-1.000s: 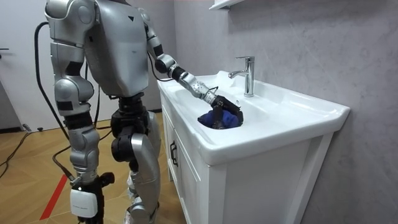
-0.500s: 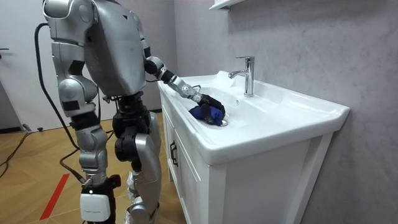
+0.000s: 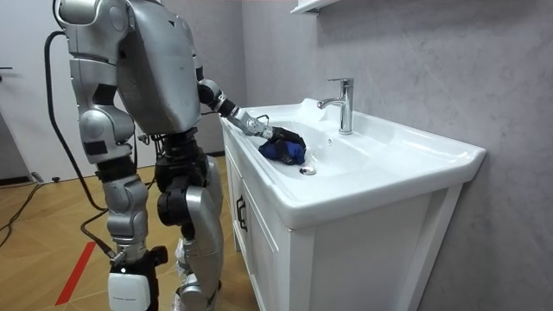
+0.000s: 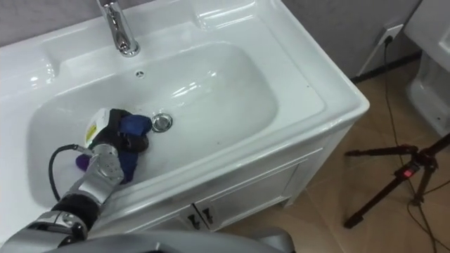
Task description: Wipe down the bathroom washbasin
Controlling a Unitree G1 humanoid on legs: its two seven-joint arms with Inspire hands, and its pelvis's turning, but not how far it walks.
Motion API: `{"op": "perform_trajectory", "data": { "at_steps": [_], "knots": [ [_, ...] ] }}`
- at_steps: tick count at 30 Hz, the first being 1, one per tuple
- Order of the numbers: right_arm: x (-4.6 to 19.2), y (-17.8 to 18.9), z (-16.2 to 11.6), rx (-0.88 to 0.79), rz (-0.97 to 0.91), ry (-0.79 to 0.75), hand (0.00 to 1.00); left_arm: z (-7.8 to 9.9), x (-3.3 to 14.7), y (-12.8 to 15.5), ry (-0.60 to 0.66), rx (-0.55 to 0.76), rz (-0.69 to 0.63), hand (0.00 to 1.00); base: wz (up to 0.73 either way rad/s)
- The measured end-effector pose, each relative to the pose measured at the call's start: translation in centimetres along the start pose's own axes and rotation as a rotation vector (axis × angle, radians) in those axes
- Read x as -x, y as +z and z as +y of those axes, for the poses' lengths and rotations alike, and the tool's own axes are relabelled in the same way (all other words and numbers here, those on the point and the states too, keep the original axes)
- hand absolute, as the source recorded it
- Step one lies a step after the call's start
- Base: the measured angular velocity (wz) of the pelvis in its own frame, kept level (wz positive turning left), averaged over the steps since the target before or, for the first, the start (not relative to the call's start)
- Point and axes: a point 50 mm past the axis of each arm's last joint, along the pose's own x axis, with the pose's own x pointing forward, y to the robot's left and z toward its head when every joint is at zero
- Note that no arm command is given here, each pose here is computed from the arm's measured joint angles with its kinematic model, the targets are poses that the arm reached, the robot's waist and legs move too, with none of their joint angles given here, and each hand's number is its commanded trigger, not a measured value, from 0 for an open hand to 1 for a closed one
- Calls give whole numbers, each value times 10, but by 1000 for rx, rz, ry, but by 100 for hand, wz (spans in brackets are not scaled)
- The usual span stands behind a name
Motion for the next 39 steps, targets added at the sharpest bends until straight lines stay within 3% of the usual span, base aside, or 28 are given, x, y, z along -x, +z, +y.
{"op": "perform_trajectory", "data": {
  "at_steps": [14, 20, 28, 36, 39],
  "knots": [
    [0, -9, -17, -133, 15, -7, 0, 17, 6, -36, 121, -90, 62, 100, -8],
    [3, 10, -33, -158, -34, -69, 0, 20, 8, -43, 140, -59, 97, 100, -2],
    [7, 40, -34, -164, -148, -107, 0, 38, 1, -26, 194, 166, 75, 100, 22],
    [8, 50, -22, -226, -222, -62, 0, 50, 0, -10, 232, 211, 8, 100, 14],
    [7, 52, -12, -264, -249, -29, 0, 63, 1, 6, 279, 238, -65, 100, 28]
  ]
}}
